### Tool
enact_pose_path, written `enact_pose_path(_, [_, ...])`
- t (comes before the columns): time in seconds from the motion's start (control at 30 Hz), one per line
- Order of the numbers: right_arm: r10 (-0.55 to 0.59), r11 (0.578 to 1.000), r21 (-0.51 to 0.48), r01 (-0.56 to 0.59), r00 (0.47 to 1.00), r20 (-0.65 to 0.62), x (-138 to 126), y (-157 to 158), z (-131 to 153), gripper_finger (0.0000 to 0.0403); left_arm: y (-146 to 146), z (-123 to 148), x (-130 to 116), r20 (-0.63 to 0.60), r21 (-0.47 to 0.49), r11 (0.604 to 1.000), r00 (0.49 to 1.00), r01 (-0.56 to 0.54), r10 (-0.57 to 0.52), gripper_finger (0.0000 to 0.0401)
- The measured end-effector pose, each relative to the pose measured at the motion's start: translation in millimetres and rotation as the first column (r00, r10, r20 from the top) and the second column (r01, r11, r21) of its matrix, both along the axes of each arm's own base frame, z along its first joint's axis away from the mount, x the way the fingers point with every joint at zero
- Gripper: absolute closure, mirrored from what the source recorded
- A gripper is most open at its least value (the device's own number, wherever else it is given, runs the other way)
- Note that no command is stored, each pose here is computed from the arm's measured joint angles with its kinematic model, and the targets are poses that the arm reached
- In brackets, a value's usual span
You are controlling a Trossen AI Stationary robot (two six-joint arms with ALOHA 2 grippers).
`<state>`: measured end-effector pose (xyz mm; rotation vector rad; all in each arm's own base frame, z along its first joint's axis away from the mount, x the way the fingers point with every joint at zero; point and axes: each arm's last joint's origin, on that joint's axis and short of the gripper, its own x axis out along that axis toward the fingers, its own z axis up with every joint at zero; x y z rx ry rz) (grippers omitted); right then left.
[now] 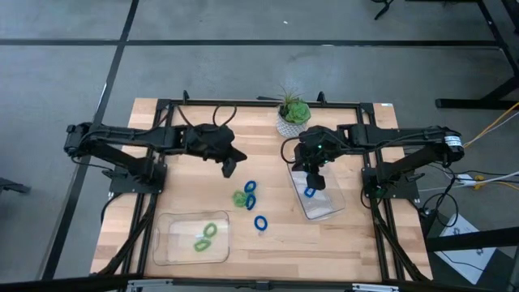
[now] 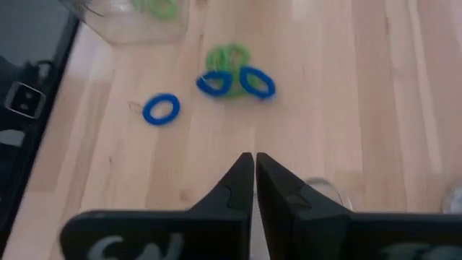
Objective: Sort spring keychains
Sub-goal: Put the blue spring keychain into the right transparent bin
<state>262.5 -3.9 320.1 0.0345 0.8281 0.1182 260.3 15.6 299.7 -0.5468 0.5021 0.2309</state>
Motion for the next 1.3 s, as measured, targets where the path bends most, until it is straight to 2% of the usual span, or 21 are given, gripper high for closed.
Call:
enact_pose_path(0.1, [0.035,0.999,-0.015,-0.034,0.999,0.03,3.7,0.3,0.6,0.0384,1.6,-5.0,3.7,-0.021,-0.001,1.0,1.0,-0.005,0.005,0.0378])
enact_pose_path(0.27, [0.038,0.999,-0.02,-0.038,0.999,0.007,9.1,0.0,-5.5,0.0368,1.2,-17.3,13.0,-0.069,-0.023,0.999,0.997,0.023,-0.025,0.0382])
enact_pose_path(0.6, [0.008,1.0,0.009,-0.007,1.0,-0.02,15.7,-0.2,-12.6,0.0279,-4.0,-53.0,35.8,-0.195,-0.05,0.997,0.979,0.056,-0.065,0.0382])
enact_pose_path(0.73, [0.002,1.0,0.015,-0.001,1.0,-0.022,15.7,-0.1,-12.6,0.0256,-7.5,-63.7,41.2,-0.231,-0.053,0.996,0.97,0.067,-0.077,0.0382])
enact_pose_path(1.03, [0.002,1.0,0.014,-0.002,1.0,-0.022,15.6,-0.1,-12.6,0.0248,-19.1,-86.2,52.1,-0.291,-0.109,0.986,0.944,0.127,-0.154,0.0382])
enact_pose_path(1.3, [0.001,1.0,0.015,0.0,1.0,-0.022,15.6,-0.2,-12.6,0.0248,-20.3,-87.0,54.1,-0.278,-0.111,0.982,0.943,0.156,-0.181,0.0382])
